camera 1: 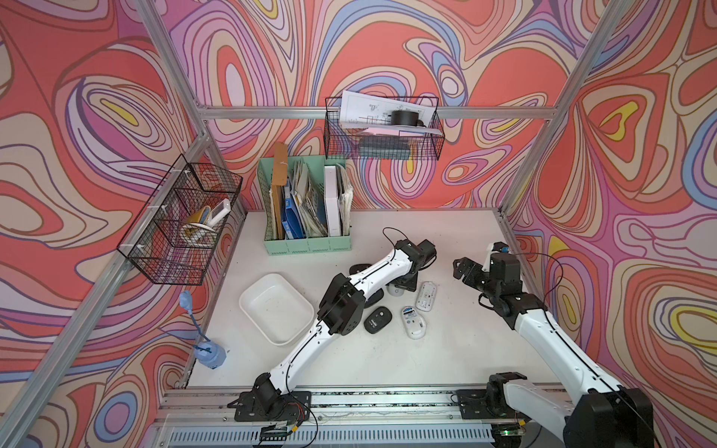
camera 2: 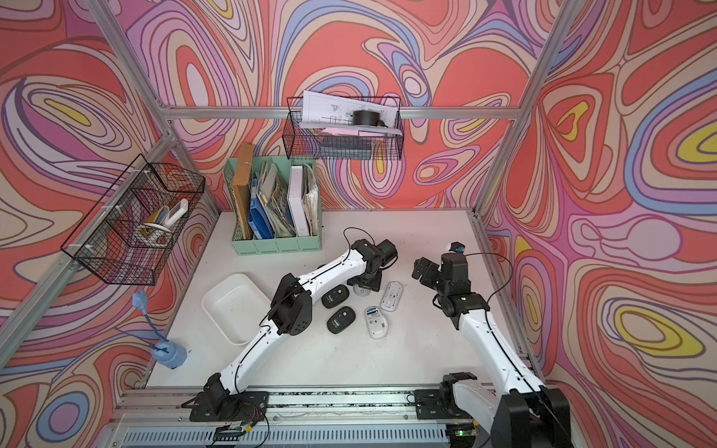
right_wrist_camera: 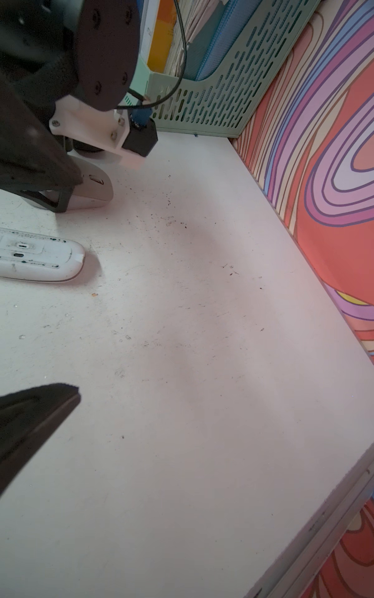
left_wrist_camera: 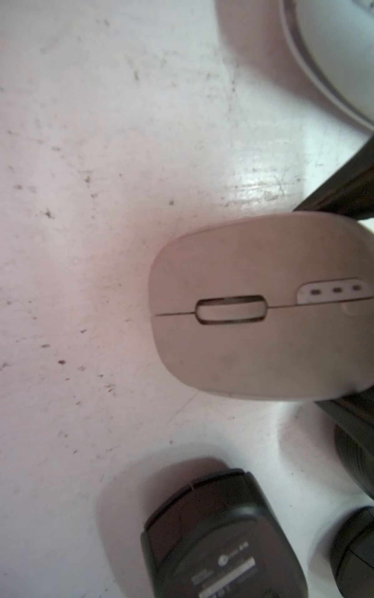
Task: Put the mouse in the storage box
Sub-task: Pick up the mouse from the center of the board.
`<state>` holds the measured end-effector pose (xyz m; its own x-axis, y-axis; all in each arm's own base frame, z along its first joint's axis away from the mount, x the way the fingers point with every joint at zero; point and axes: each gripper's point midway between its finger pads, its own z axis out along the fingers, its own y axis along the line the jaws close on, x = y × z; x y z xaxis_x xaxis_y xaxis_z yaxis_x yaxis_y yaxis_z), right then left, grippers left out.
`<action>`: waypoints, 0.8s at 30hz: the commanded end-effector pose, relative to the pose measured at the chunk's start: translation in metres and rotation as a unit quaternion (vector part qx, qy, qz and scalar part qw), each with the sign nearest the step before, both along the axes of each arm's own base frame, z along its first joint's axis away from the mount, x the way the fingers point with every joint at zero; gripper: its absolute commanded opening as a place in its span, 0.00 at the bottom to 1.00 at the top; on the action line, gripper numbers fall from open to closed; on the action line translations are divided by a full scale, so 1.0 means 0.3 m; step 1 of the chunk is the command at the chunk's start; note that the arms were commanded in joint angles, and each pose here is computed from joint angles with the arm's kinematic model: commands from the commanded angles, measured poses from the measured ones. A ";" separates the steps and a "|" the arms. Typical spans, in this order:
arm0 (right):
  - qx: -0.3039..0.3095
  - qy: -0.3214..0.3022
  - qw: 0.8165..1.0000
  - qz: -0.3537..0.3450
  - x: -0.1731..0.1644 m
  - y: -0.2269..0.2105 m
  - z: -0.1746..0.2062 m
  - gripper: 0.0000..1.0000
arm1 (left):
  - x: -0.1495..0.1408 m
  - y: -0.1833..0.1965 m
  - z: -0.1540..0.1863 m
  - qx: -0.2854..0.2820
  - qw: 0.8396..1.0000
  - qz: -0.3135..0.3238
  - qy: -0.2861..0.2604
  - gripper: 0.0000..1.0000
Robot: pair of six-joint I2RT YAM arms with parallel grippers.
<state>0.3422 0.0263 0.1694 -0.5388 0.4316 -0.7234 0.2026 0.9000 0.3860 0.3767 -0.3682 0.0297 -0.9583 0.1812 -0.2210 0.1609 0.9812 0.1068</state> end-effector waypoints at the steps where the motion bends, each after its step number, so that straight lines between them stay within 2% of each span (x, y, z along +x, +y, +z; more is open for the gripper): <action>1: 0.005 -0.001 1.000 0.006 0.001 0.011 -0.001 0.97 | -0.010 0.027 0.042 -0.001 1.000 0.006 0.002 0.59; 6: 0.006 0.001 1.000 0.007 0.001 0.013 -0.004 0.97 | -0.011 0.047 0.174 -0.025 0.999 0.004 -0.036 0.57; 10: 0.009 0.004 1.000 0.011 0.004 0.019 -0.008 0.97 | -0.051 0.112 0.291 -0.026 0.998 0.005 -0.056 0.56; 17: 0.013 0.007 1.000 0.014 0.008 0.025 -0.020 0.97 | -0.161 0.292 0.417 -0.017 0.996 0.020 -0.088 0.56; 21: 0.014 0.010 1.000 0.015 0.012 0.027 -0.027 0.96 | -0.219 0.438 0.449 0.006 0.994 0.059 -0.094 0.56; 24: 0.017 0.014 1.000 0.019 0.016 0.034 -0.032 0.96 | -0.259 0.571 0.431 0.007 0.991 0.108 -0.083 0.56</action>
